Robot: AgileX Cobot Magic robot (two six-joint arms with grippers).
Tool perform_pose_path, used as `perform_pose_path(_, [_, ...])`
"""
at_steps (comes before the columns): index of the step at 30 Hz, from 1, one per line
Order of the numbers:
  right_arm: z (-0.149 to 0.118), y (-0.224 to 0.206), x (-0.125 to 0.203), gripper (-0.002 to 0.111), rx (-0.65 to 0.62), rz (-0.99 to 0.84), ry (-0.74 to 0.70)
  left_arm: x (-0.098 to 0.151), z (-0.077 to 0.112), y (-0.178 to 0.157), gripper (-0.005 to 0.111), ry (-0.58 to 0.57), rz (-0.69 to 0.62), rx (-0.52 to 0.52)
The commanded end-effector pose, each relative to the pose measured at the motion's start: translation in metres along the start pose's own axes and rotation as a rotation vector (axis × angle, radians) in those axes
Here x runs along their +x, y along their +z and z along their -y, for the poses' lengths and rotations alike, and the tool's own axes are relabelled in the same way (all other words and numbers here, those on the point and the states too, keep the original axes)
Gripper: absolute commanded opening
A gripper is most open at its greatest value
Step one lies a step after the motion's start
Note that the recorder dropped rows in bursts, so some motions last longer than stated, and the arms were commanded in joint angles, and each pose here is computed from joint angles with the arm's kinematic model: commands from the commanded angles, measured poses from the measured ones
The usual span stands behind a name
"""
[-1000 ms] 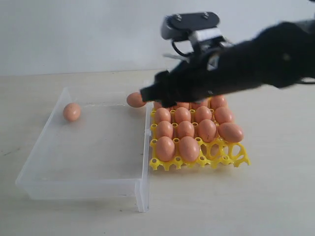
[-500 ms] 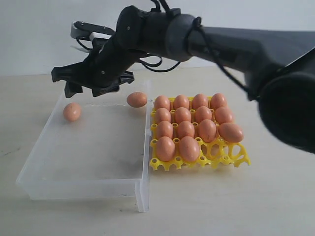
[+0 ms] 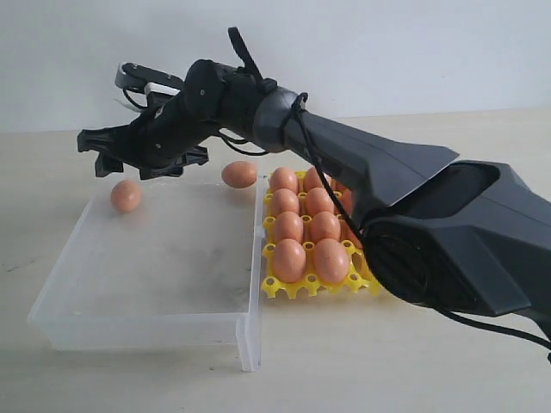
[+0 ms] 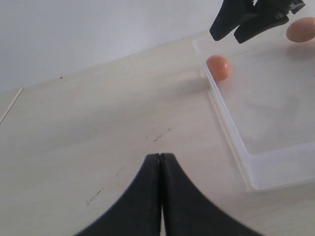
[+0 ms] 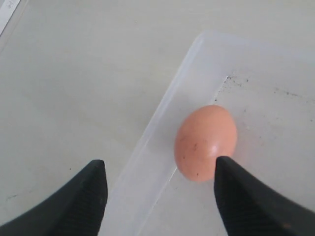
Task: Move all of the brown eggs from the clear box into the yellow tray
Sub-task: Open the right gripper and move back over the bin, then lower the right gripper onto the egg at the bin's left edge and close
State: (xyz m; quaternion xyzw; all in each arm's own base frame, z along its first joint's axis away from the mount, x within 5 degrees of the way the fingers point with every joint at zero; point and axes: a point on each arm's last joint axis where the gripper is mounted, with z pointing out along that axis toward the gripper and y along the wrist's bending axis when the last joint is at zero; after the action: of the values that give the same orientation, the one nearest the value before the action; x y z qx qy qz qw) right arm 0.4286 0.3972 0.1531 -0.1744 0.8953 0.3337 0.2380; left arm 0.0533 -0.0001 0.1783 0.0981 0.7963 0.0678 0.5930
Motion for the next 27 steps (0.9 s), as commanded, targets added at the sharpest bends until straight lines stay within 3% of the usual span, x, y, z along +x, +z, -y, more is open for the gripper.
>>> perform_pose_path(1, [0.004, 0.005, -0.003, 0.061, -0.001, 0.049, 0.013, -0.002, 0.000, -0.001, 0.000, -0.006, 0.018, -0.002])
perform_pose_path(27, [0.024, 0.030, 0.008, 0.061, 0.016, 0.095, 0.043, -0.002, 0.000, -0.001, 0.000, -0.006, 0.018, -0.002])
